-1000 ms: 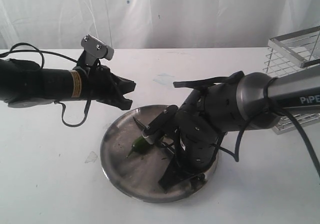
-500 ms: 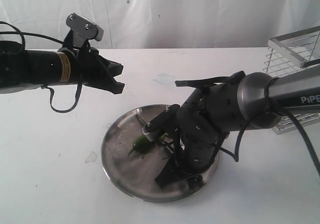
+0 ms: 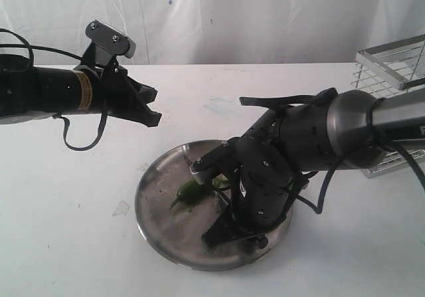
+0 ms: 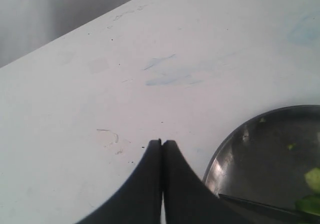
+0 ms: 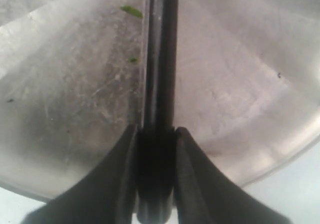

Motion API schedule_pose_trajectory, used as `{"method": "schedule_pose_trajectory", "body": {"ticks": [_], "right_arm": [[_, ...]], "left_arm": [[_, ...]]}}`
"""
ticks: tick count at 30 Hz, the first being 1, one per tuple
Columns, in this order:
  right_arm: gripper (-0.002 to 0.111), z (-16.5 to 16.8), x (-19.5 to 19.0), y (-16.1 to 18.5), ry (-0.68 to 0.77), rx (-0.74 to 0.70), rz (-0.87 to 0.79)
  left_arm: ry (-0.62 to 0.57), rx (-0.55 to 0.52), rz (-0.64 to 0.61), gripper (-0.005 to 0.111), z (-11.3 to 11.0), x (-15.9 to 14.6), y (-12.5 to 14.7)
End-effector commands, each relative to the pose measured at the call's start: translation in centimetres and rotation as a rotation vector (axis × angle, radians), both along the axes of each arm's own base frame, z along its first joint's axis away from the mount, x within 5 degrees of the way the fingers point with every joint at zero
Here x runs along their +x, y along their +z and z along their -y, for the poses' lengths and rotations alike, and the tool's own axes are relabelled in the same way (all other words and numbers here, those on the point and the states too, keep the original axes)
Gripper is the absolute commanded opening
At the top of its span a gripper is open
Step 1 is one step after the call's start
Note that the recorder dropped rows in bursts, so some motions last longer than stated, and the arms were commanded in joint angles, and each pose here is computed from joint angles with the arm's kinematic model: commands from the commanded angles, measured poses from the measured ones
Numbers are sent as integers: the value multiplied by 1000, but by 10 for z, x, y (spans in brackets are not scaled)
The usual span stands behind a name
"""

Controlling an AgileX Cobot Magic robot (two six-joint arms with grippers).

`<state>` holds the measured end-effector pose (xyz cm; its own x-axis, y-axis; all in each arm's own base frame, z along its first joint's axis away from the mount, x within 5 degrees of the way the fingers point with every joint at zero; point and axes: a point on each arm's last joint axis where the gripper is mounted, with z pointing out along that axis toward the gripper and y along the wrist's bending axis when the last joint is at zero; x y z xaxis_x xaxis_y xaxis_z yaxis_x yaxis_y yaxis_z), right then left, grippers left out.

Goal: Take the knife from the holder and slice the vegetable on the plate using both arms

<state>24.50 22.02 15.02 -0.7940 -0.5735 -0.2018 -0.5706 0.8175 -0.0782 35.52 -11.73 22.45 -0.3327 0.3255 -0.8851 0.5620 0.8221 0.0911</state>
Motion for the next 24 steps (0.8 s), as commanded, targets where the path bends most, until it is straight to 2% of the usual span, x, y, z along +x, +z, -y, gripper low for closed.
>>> {"method": "schedule_pose_trajectory", "body": {"ticks": [1,15,24], "right_arm": [[0,9,4,2,-33,-5,-4],[0,15,8,11,-71,34,7],[0,26,-5,56,-16,71,63]], "left_arm": [[-5,1,4,0,1,-3,3],[-26,-9,1,0,4,-2,-1],[-22,-6,1,0,3,-2,-1]]}}
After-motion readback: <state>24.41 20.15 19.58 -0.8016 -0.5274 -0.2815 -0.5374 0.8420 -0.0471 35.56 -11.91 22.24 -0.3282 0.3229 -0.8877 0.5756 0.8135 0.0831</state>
